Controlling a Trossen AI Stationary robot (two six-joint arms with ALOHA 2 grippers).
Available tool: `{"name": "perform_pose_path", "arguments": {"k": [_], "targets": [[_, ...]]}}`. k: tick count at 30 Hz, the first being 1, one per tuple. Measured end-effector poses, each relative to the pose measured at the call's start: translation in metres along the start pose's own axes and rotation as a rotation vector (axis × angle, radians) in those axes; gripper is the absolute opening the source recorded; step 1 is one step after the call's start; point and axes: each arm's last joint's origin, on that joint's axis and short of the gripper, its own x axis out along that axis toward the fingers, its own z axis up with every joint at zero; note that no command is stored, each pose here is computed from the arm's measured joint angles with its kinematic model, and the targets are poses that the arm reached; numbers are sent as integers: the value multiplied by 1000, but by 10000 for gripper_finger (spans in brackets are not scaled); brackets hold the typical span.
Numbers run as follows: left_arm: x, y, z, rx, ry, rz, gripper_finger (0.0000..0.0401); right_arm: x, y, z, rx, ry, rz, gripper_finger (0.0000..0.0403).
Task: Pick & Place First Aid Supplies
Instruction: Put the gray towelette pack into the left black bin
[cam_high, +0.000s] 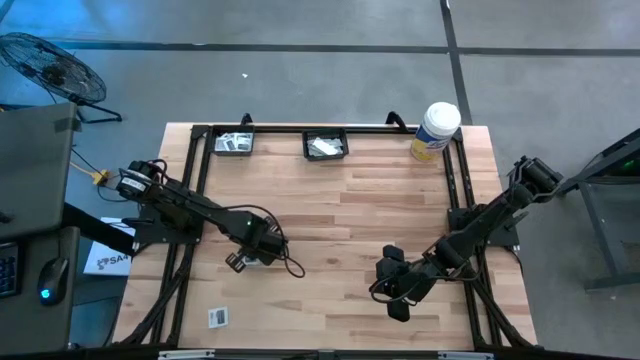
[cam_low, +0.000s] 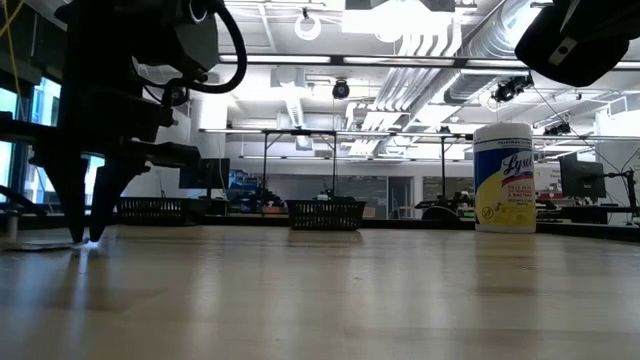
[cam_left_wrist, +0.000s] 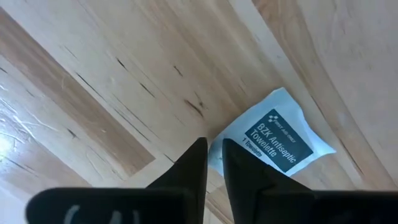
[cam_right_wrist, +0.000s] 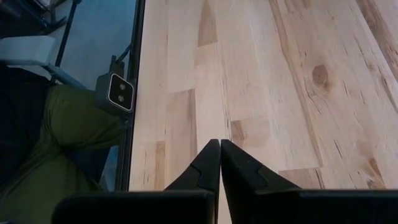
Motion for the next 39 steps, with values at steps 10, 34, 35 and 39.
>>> {"name": "perform_pose_path", "arguments": {"k": [10, 34, 35, 39], "targets": [[0, 2, -2, -72, -13, -60, 94, 0, 0, 0, 0, 0, 0, 9], [13, 10, -2, -100, 11, -93, 7, 0, 0, 0, 0, 0, 0, 6], [13, 10, -2, -104, 11, -91, 9, 0, 0, 0, 0, 0, 0, 5], [9, 10, -2, -129, 6, -74, 6, 0, 0, 0, 0, 0, 0, 6]]}}
